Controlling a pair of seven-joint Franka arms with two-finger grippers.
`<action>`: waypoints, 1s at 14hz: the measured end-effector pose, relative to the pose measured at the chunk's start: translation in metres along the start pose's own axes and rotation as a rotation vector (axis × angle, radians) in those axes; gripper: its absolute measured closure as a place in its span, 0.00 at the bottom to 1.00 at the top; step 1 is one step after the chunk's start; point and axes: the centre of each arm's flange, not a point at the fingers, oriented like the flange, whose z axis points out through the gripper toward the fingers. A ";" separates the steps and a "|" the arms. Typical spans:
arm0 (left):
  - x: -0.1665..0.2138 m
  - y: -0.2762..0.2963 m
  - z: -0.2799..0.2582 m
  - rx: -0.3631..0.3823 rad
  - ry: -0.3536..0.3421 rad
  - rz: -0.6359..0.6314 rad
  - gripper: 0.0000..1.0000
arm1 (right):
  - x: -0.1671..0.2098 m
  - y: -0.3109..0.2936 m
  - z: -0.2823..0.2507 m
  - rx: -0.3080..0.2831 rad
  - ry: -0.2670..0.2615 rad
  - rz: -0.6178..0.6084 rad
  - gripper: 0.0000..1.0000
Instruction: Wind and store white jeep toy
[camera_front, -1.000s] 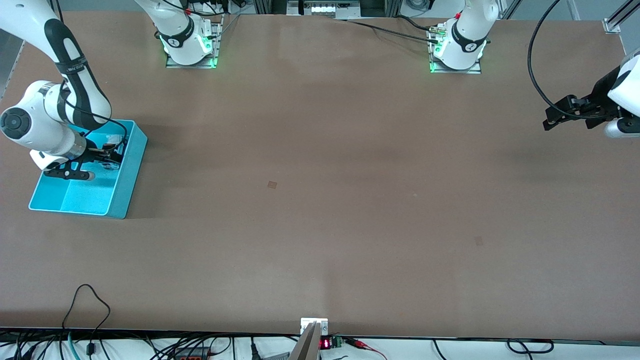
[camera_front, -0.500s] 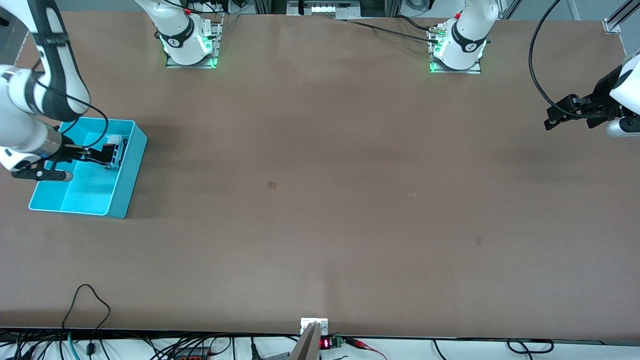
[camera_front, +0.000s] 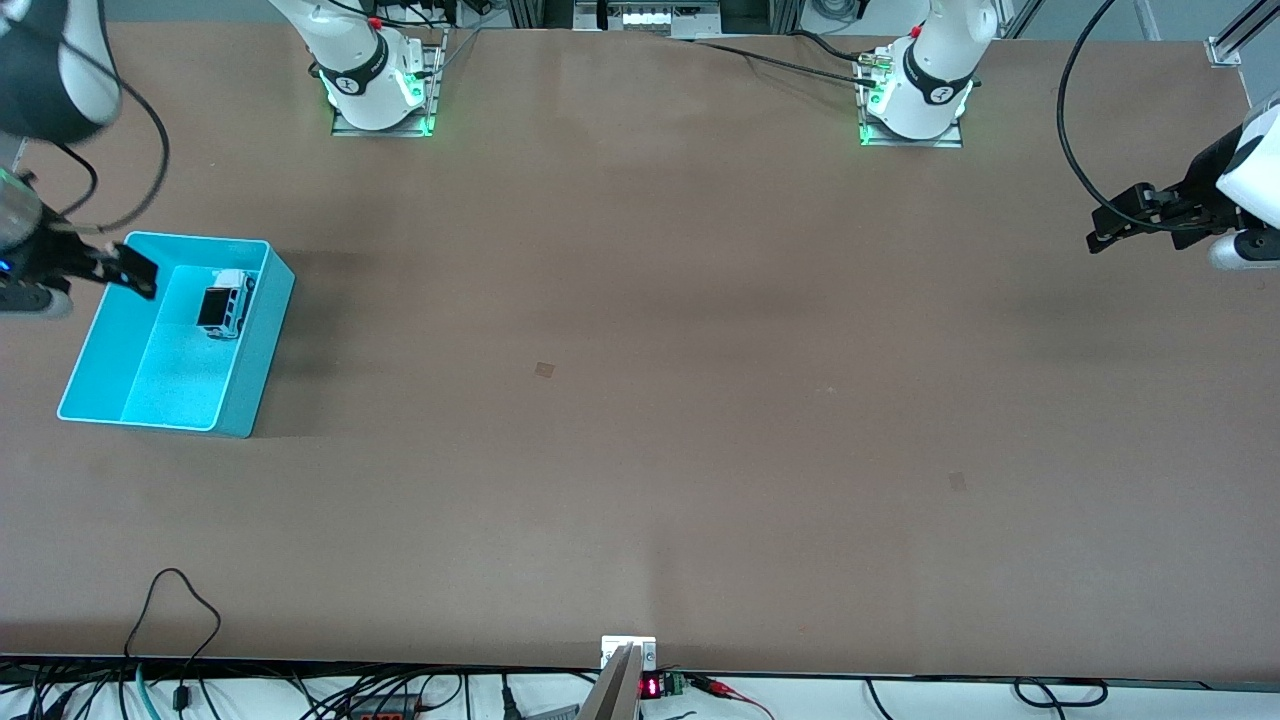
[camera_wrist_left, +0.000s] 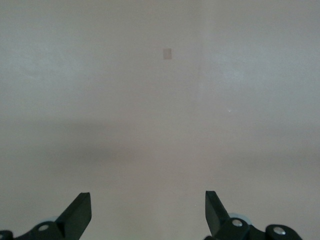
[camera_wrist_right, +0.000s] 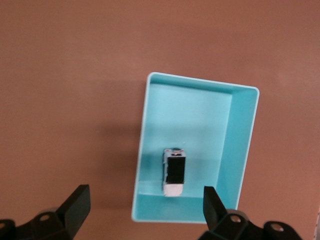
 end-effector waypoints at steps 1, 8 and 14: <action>0.000 0.001 0.000 0.000 0.001 0.013 0.00 | 0.001 -0.005 -0.019 0.020 0.009 0.001 0.00; 0.000 0.000 0.000 0.000 0.000 0.036 0.00 | 0.008 -0.059 -0.054 0.039 0.013 -0.093 0.00; -0.002 0.000 0.000 0.000 -0.009 0.036 0.00 | 0.007 -0.052 -0.056 0.039 0.010 -0.082 0.00</action>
